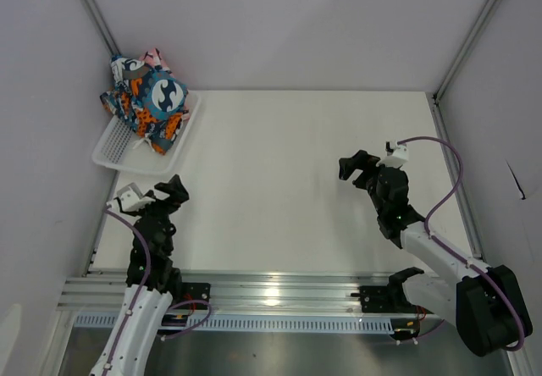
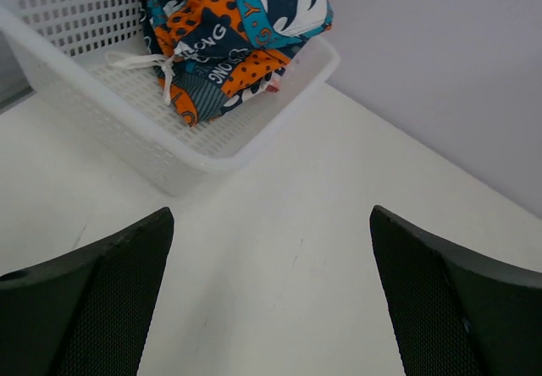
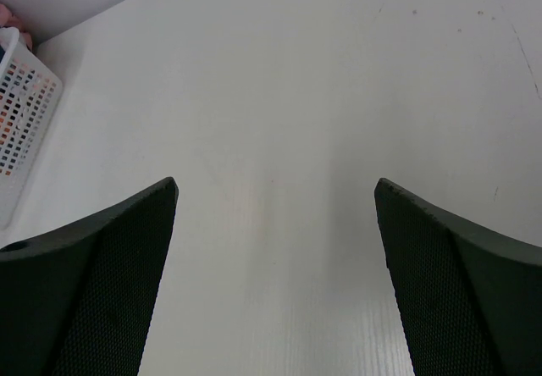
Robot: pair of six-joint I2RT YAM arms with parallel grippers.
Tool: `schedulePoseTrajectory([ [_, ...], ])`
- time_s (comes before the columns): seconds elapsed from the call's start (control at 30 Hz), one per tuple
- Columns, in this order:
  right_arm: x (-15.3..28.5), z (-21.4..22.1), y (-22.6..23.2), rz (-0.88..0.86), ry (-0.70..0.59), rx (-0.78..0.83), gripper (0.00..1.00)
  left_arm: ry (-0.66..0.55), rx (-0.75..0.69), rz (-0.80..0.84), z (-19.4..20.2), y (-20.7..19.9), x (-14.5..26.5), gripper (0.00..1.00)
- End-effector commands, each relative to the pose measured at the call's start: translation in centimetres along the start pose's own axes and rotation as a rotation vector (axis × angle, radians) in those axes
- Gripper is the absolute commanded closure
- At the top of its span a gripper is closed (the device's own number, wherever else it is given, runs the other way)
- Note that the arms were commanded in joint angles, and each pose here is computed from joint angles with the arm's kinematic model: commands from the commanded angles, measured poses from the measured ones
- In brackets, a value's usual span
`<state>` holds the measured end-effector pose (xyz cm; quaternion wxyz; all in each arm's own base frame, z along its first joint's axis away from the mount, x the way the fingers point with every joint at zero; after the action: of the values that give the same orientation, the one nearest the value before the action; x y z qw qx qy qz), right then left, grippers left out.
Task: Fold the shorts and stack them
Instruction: Grab the shorts from the pile
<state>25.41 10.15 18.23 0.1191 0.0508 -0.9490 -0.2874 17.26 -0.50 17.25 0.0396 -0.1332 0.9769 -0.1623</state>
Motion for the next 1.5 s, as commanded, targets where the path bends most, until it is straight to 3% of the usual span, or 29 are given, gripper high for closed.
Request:
schedulePoseTrajectory([
  [0.0, -0.1, -0.7, 0.5, -0.011, -0.038, 0.004, 0.01, -0.022, 0.106, -0.133, -0.9, 0.5, -0.2, 0.01],
  [0.17, -0.2, -0.7, 0.6, -0.013, -0.032, -0.001, 0.0, 0.068, 0.111, -0.074, -1.5, -0.9, -0.9, 0.01],
  [0.33, -0.3, -0.4, 0.6, -0.024, -0.023, -0.002, 0.01, 0.198, 0.195, -0.205, -2.1, -1.6, -2.4, 0.01],
  [0.5, -0.7, -0.3, 0.9, -0.039, -0.008, -0.007, 0.0, 0.326, 0.261, -0.299, -5.9, -2.4, -7.0, 0.01],
  [0.57, -0.7, -0.3, 1.0, -0.056, -0.007, -0.01, 0.01, 0.3, 0.339, -0.303, -7.9, -1.6, -9.6, 0.01],
  [0.73, -0.9, -0.2, 1.1, -0.061, 0.004, -0.001, 0.0, 0.459, 0.575, -0.358, -5.3, 1.2, -15.9, 0.01],
  [0.87, -0.7, -0.3, 1.2, -0.068, 0.002, 0.004, 0.01, 0.561, 0.627, -0.374, -4.0, 1.5, -20.7, 0.08],
  [0.93, -0.7, -0.3, 1.2, -0.07, 0.001, 0.007, 0.01, 0.59, 0.648, -0.414, -2.8, 2.0, -22.4, 0.06],
  [1.3, -0.8, -0.3, 1.3, -0.076, 0.003, 0.016, 0.01, 0.49, 0.722, -0.425, -1.1, 3.2, -27.6, 0.01],
  [1.47, -0.8, -0.3, 1.3, -0.083, 0.009, 0.016, 0.01, 0.346, 0.74, -0.35, -1.8, 2.9, -30.0, 0.01],
])
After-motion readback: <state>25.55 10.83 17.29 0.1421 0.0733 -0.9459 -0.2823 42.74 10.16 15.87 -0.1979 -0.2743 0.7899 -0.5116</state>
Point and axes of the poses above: each gripper's point midway between its finger pads, its own x axis back along the fingers, its own y axis along the line the jaws close on, z = x × y, the point moved 9 cm from there along x, back along the fingers, and after that the axes turned 7 degrees about -x, right-handed, at the moved point
